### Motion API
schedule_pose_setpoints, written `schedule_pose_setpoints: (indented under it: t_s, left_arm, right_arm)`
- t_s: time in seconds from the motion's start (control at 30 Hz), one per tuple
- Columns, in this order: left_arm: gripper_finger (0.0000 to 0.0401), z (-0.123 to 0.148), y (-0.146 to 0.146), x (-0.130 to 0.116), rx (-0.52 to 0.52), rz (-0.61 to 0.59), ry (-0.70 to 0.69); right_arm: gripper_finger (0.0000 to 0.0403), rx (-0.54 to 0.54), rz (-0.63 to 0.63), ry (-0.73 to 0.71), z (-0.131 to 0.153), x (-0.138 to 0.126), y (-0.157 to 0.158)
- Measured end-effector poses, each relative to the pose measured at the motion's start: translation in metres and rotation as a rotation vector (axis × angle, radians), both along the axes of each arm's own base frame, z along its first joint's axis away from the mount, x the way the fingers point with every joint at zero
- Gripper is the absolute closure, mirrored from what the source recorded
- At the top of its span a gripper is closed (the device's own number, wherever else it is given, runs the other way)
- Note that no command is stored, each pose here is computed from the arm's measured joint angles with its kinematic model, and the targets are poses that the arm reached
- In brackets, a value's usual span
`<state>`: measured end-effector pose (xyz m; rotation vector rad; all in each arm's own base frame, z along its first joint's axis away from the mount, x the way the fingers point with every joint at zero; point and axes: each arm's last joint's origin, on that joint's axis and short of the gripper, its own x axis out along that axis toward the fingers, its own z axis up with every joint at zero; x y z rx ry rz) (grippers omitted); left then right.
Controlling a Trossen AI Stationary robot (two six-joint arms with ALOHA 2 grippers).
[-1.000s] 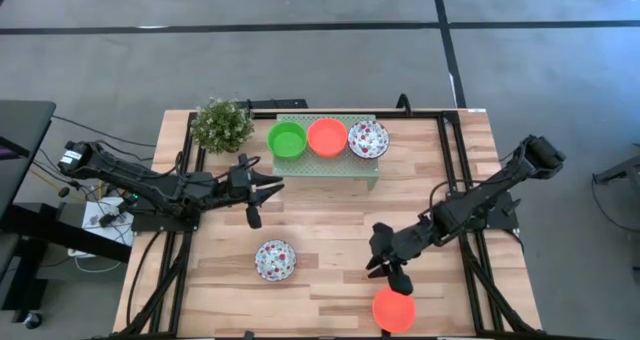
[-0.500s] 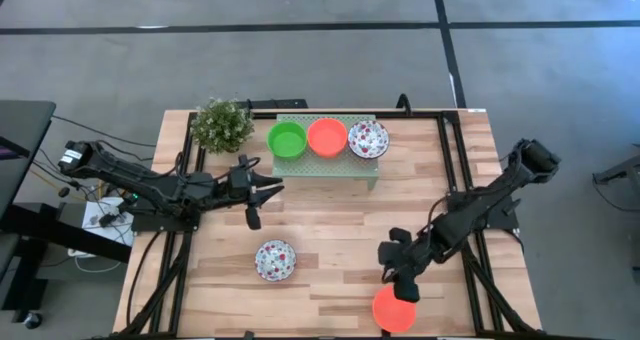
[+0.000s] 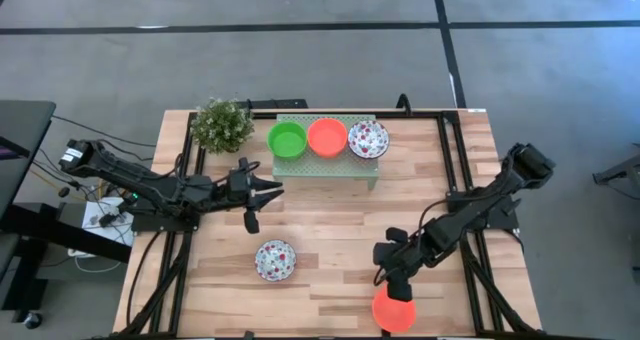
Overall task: Pick & Place Mini bowls
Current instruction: Stack the orange bowl on the orange bowl on the shelf
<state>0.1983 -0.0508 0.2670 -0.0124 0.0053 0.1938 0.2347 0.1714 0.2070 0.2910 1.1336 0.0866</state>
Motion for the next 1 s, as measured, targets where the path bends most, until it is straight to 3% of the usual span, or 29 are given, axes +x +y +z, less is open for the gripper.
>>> schedule_pose_setpoints:
  t_s: [0.3,0.57,1.0]
  left_arm:
    - [0.0320,0.000,0.000,0.000,0.002,0.000,0.000]
    - [0.0320,0.000,0.000,0.000,0.002,0.001,0.001]
    - [0.0320,0.000,0.000,0.000,0.002,0.000,0.000]
  right_arm:
    - [0.0261,0.009,-0.044,0.012,-0.003,0.002,0.000]
    - [0.0262,0.041,0.060,0.059,-0.024,0.000,0.024]
    - [0.0275,0.002,0.081,0.155,-0.052,0.003,0.031]
